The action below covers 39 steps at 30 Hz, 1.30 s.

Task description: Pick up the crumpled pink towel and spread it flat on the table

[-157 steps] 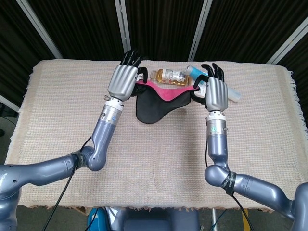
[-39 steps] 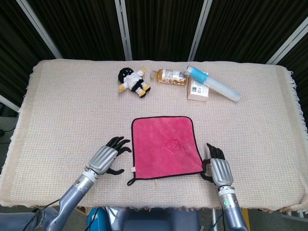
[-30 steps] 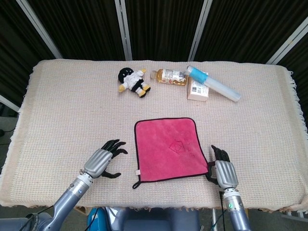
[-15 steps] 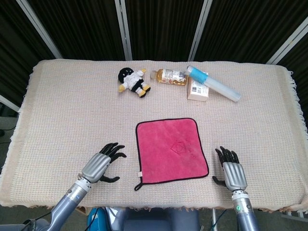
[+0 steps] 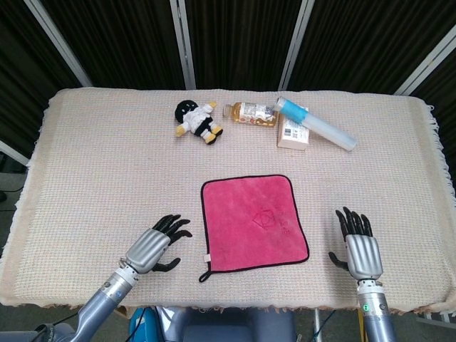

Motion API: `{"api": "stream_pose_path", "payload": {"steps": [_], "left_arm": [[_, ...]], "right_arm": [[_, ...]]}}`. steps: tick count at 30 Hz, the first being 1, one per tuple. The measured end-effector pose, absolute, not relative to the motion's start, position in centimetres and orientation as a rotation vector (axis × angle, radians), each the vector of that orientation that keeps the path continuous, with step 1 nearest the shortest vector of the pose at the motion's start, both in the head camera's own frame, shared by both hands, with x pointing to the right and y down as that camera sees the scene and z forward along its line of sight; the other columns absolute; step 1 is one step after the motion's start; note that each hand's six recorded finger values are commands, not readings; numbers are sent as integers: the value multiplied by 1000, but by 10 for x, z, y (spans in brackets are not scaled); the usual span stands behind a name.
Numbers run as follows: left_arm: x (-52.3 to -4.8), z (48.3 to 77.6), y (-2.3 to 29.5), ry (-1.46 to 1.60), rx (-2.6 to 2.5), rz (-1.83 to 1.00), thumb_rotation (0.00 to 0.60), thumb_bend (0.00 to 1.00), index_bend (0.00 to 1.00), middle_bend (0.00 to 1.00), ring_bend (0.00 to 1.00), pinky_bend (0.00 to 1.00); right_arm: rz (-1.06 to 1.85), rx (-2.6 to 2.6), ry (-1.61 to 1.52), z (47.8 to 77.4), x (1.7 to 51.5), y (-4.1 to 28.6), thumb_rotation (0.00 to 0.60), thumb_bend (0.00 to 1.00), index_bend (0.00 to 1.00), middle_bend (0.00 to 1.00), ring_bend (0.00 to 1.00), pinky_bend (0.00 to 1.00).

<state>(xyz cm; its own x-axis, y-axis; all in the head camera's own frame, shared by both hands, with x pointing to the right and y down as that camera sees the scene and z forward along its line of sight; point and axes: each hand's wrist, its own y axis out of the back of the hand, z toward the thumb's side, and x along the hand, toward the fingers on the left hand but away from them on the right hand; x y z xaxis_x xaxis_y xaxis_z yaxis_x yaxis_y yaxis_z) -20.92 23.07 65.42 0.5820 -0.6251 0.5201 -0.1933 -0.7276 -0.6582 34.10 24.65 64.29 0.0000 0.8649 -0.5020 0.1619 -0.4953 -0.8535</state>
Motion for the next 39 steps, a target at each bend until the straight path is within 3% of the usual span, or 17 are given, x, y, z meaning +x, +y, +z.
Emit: {"api": "stream_pose_path", "payload": {"steps": [4,7,20,39], "left_arm": [[-196,656,237,547,-2232,-1034,600,656,193,86,0,0],[-182,658,245,464,-2216,-1027,600,682,193,86,0,0],[-134,678,283,219,-2203,-1046,600,707,193,86,0,0],[-165,676,300,155,-2203,-1086,600,708,194,91,0,0]], "right_arm": [[1522,-1710,-1087,638,342,245,600,230,0,0,0,0],[1511,-1718,-1099,634,342,245,600,230,0,0,0,0],[1496,-1755,-1130,628,345,245,600,230,0,0,0,0],[1484,-1776,-1137,627,340,249,600,230,0,0,0,0]]}}
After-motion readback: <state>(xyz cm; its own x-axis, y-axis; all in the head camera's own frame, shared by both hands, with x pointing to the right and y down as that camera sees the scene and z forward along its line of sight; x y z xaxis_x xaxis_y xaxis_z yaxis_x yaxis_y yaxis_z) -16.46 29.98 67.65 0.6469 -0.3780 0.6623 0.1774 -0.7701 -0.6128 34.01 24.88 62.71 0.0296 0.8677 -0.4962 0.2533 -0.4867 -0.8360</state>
